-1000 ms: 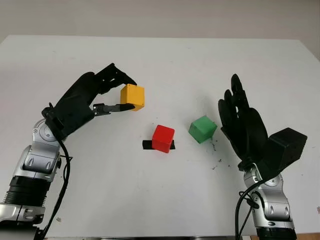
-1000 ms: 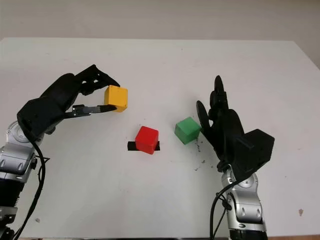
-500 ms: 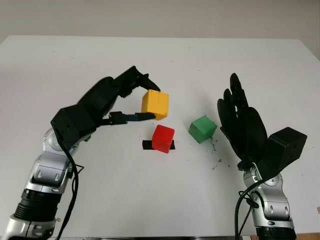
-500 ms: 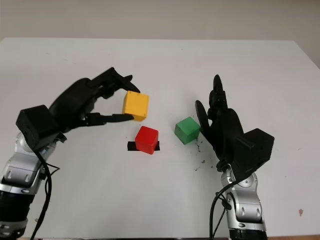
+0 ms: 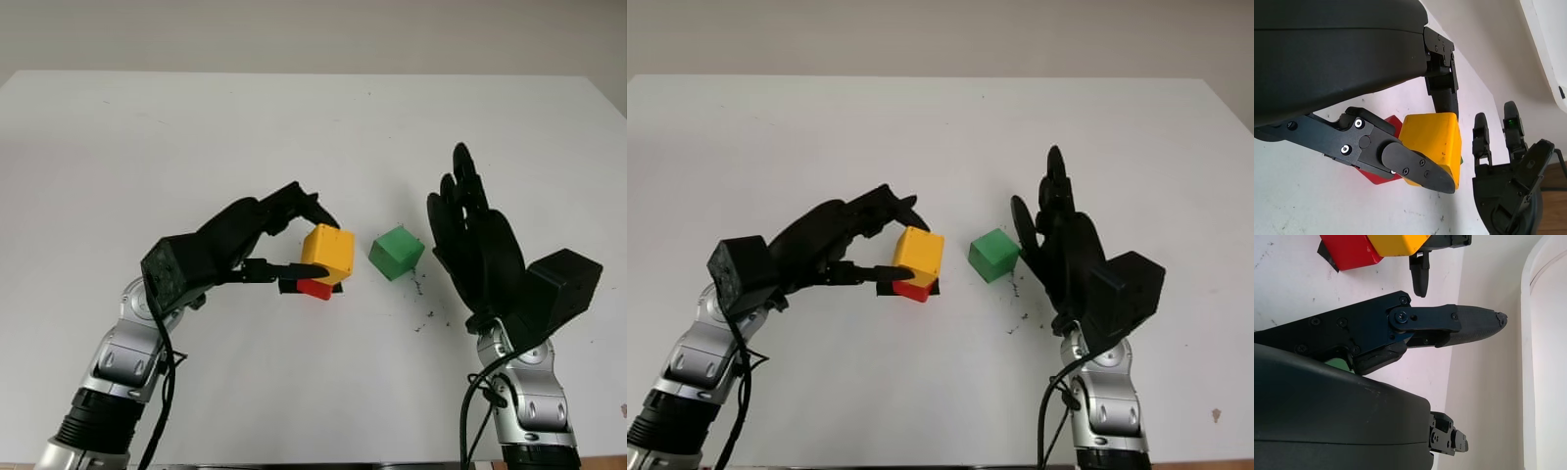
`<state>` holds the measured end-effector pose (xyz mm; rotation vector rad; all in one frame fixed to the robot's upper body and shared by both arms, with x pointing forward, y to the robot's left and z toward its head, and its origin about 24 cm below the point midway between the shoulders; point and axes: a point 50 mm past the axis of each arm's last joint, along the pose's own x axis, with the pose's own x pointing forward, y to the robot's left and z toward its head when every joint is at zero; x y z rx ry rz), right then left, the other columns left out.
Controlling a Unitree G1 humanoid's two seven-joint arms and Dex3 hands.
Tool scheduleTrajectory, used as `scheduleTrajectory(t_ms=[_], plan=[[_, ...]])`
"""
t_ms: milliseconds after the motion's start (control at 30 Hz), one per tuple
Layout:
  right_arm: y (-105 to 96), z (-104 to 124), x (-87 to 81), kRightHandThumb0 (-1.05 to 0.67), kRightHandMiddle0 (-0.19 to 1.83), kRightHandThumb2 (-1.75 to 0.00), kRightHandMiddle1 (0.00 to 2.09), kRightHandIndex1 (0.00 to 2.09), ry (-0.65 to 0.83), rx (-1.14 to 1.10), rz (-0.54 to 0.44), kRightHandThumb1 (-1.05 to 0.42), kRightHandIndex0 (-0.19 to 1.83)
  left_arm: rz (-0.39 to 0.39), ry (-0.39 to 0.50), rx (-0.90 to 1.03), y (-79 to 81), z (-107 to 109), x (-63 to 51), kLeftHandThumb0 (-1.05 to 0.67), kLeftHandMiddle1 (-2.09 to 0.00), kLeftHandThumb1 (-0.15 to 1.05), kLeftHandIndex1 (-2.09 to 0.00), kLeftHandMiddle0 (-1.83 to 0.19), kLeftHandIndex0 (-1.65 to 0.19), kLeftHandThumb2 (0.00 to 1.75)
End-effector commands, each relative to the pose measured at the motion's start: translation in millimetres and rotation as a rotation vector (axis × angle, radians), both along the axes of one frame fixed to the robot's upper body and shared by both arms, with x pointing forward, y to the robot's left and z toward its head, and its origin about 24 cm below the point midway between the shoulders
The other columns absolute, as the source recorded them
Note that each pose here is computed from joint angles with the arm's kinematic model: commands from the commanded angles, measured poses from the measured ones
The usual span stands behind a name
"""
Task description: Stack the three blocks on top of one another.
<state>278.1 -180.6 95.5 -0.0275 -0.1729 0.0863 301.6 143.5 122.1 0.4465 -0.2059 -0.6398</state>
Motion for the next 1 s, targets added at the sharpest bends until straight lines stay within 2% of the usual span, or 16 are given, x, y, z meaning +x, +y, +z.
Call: scheduleTrajectory(t_ms=[0, 167, 367, 967], plan=[[-1, 5, 2.0, -0.81, -0.13, -0.38, 0.06, 0.06, -0.024, -0.008, 0.0, -1.05, -0.17, -0.007, -0.011, 0.004, -3.5, 4, 3.7, -0.49, -0.05, 1.05, -1.63, -0.11, -0.23, 0.11], [-1, 5, 1.6, -0.82, -0.13, -0.37, 0.06, 0.06, -0.02, -0.006, -0.012, -1.05, -0.17, 0.029, -0.018, -0.009, -1.8, 3, 8.7, -0.45, -0.06, 1.05, -1.69, -0.11, -0.2, 0.1], [-1, 4, 1.3, -0.82, -0.14, -0.38, 0.05, 0.05, -0.017, -0.008, -0.001, -1.05, -0.18, 0.065, -0.033, -0.021, 3.4, 4, 13.5, -0.44, -0.05, 1.05, -1.67, -0.11, -0.17, 0.1], [-2, 3, 1.8, -0.81, -0.13, -0.37, 0.06, 0.06, -0.025, -0.012, 0.008, -1.05, -0.18, 0.069, -0.03, -0.042, 7.7, 7, 14.1, -0.46, -0.07, 1.05, -1.62, -0.15, -0.23, 0.08]])
